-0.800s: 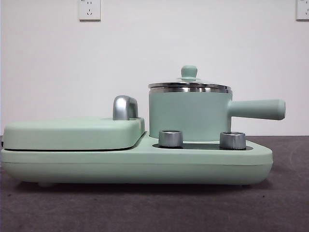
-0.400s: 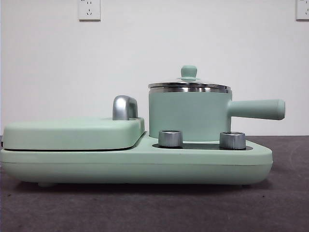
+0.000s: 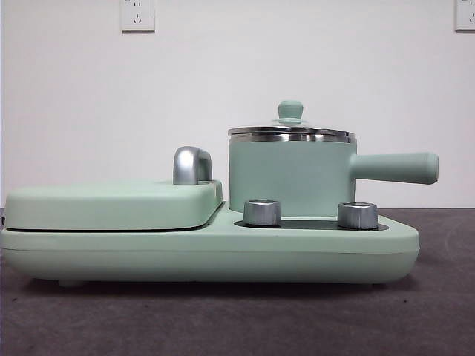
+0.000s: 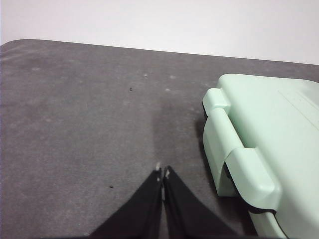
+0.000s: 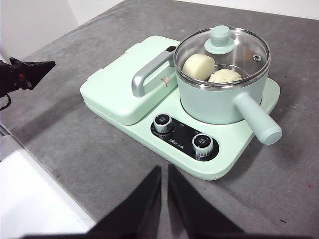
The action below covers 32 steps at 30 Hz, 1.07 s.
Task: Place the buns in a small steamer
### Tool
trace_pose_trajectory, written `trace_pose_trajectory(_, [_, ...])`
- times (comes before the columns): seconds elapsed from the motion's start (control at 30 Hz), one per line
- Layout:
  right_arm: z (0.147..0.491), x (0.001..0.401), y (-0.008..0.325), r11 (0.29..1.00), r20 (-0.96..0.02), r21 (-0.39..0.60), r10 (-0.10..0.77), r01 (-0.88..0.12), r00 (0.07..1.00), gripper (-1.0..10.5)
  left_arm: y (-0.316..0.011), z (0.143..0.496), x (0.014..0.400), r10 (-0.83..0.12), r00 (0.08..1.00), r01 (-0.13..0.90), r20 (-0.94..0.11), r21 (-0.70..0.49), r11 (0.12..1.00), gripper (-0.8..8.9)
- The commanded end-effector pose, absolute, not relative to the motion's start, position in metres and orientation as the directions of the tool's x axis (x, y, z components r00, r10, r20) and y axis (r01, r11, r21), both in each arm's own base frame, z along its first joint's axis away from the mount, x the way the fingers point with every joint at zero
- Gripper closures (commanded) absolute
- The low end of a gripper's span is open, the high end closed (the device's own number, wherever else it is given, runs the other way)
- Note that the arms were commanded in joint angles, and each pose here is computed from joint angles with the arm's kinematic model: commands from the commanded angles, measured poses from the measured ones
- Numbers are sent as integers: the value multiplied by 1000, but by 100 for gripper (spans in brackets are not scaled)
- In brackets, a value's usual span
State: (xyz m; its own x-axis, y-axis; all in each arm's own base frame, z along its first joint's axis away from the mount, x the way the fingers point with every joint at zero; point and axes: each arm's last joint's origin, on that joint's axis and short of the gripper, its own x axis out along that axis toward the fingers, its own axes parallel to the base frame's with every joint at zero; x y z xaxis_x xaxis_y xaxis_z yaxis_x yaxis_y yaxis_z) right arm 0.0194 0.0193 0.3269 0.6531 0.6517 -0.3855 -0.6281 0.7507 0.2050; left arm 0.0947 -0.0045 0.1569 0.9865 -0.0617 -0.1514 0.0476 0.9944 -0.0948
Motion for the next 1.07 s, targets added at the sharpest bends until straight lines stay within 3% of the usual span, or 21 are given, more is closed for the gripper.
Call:
trace_pose_trajectory(0.03, [330,19,19,744,-368,198,660,-638,655,927,-4,150,96,-55,983,41,-172,-89,995,806])
trace_pose_trajectory(0.17, [326,21,20,761,-350,199,644,-618,680,927,-4,150,96,-55,983,41,-172,-89,995,806])
trace_pose_trajectory(0.27, [313,34,25,801,-283,199,598,-565,750,927,-4,150,96,-55,983,40,-173,-89,995,806])
trace_pose_trajectory(0.37, [290,53,29,852,-155,181,517,-491,841,927,-4,150,96,-55,983,40,-173,-89,995,806])
trace_pose_trajectory(0.5, [250,74,25,934,-33,146,335,-327,942,927,-4,150,96,-55,983,40,-173,-89,995,806])
trace_pose_trajectory(0.6, [218,81,18,970,-49,144,207,-198,977,927,-4,150,96,-55,983,40,-173,-89,995,806])
trace_pose_trajectory(0.73, [189,86,11,985,-92,141,109,-96,990,927,-4,150,96,-55,983,40,-173,-89,995,806])
trace_pose_trajectory(1.07, [151,95,5,994,-170,105,29,-11,985,927,-4,150,95,-55,983,40,-175,-89,995,806])
